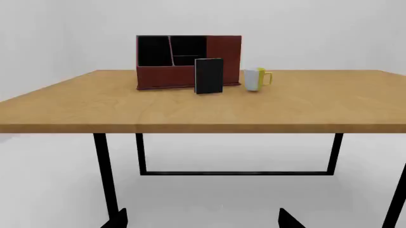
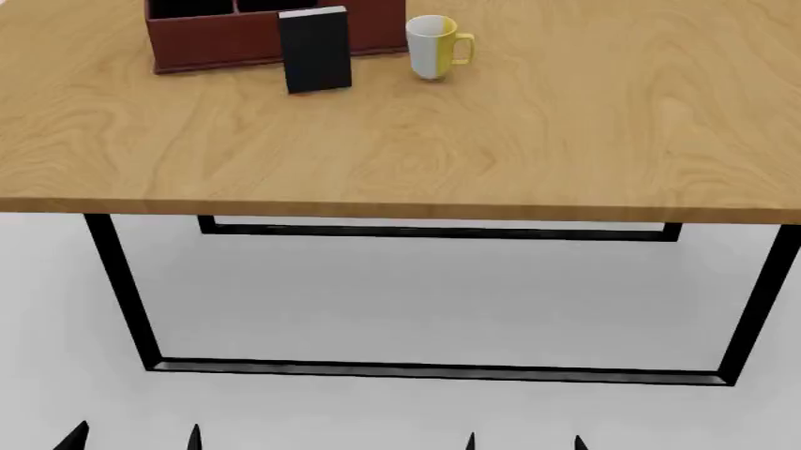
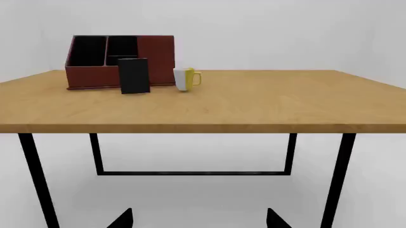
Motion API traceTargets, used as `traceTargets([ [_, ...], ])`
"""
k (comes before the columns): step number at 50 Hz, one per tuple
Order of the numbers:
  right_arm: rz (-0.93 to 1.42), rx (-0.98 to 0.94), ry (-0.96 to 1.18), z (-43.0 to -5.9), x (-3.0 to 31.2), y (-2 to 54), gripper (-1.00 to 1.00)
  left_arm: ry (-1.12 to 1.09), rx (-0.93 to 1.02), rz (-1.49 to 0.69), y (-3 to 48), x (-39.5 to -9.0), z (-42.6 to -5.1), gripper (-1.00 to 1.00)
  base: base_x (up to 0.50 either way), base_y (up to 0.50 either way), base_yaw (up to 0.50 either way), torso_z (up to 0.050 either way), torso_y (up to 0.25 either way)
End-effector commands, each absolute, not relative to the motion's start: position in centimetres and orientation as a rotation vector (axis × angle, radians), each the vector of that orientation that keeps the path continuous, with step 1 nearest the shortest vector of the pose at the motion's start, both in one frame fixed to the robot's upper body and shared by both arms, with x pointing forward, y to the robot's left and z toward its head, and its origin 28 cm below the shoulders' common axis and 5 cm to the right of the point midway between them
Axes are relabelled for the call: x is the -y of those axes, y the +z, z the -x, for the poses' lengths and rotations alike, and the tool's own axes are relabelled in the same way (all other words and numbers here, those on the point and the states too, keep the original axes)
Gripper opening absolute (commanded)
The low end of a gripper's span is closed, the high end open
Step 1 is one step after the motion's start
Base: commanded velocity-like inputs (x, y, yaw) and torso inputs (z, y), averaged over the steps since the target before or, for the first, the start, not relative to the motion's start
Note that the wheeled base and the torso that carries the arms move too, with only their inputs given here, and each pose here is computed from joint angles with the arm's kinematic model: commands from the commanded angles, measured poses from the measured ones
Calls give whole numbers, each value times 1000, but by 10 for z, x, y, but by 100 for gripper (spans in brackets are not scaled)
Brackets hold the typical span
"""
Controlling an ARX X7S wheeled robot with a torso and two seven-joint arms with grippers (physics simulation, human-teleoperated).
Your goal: Pick up the book and place it in the front compartment of the caddy.
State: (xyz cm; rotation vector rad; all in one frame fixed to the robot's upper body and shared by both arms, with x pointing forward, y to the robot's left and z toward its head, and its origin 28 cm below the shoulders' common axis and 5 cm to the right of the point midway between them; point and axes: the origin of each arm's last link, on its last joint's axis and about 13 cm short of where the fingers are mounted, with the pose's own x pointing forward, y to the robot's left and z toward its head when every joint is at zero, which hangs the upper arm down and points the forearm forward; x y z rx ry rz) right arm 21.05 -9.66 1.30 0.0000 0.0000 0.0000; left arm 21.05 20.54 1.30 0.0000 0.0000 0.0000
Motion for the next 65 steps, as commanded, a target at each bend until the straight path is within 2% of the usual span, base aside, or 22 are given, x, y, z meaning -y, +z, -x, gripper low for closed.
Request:
traceTargets([
  [1, 0, 0, 0, -210, 96, 13, 100, 0, 0, 0, 14, -205, -210, 100, 0, 0, 0, 0, 0],
  [11, 2, 0, -10, -210, 97, 23, 100, 10, 3, -3, 19, -207, -208, 100, 0, 0, 0, 0, 0],
  [42, 199, 33, 13, -222, 127, 152, 100, 33, 64, -67, 139, -227, -215, 100, 0, 0, 0, 0, 0],
  [59, 246, 90, -49, -214, 133, 177, 100, 25, 85, -81, 150, -230, -211, 100, 0, 0, 0, 0, 0],
  [65, 255, 95, -42, -211, 131, 175, 100, 26, 89, -79, 152, -230, -211, 100, 0, 464, 0, 0, 0],
])
